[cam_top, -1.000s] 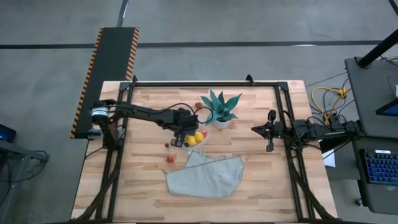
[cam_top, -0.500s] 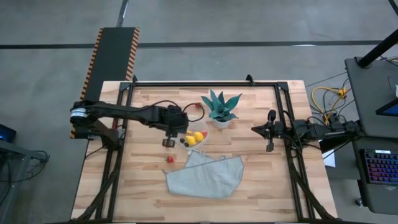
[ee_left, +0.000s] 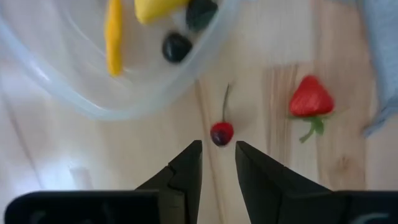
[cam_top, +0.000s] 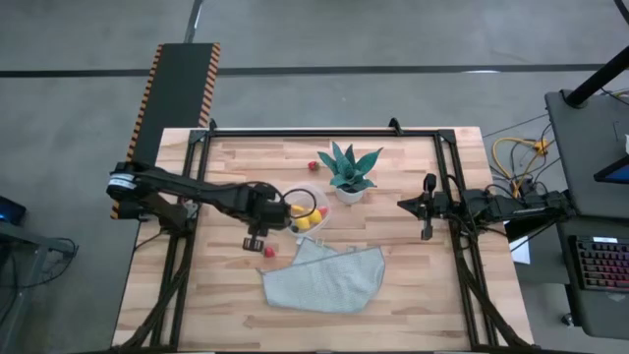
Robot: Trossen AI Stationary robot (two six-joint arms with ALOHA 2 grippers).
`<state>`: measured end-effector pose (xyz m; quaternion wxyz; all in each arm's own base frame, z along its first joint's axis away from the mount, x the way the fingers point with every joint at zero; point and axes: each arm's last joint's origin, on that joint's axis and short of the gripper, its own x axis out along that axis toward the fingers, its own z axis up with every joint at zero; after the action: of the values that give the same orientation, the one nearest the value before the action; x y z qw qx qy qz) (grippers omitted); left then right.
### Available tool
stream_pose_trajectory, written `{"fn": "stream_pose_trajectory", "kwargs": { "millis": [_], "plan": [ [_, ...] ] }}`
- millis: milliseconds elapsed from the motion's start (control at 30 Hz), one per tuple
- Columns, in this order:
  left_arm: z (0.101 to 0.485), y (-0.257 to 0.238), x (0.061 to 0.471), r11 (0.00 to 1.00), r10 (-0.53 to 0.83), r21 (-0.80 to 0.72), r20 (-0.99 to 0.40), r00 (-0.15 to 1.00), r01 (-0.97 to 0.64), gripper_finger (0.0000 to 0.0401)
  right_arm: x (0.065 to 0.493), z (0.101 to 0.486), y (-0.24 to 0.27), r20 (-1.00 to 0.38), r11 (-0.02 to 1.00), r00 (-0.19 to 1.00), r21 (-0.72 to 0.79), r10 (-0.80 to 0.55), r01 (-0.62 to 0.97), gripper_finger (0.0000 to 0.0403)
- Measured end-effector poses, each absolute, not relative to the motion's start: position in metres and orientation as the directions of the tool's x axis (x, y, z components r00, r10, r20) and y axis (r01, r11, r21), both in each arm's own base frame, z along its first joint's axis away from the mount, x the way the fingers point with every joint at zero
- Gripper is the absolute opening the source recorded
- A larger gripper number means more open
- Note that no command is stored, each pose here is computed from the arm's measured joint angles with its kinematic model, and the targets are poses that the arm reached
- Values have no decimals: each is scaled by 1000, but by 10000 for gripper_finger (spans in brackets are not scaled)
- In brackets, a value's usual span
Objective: Pick and placing Produce into tupperware
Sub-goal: Put the red cherry into the container
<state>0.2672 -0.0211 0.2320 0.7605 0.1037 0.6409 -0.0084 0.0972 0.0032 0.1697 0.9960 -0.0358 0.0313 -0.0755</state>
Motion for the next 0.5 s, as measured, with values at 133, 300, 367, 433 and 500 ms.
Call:
{"fn": "stream_pose_trajectory", "kwargs": {
  "millis": [133, 300, 367, 433, 500],
  "plan": [
    [214, -20, 261, 981, 126, 141, -985, 114, 132, 89, 97, 170, 3, -57, 986, 987, -76, -153, 148, 9],
    [200, -21, 259, 987, 102, 117, -986, 134, 108, 122, 97, 170, 3, -57, 986, 987, -76, -153, 148, 9],
    [197, -21, 258, 987, 102, 115, -987, 126, 109, 141, 97, 170, 3, -57, 986, 987, -76, -153, 148, 9],
    [195, -21, 258, 987, 100, 115, -986, 136, 110, 163, 97, 170, 3, -57, 986, 987, -76, -153, 148, 9],
    [192, -21, 258, 988, 97, 113, -985, 144, 108, 183, 97, 170, 3, -57, 986, 987, -76, -153, 149, 9]
  ]
}}
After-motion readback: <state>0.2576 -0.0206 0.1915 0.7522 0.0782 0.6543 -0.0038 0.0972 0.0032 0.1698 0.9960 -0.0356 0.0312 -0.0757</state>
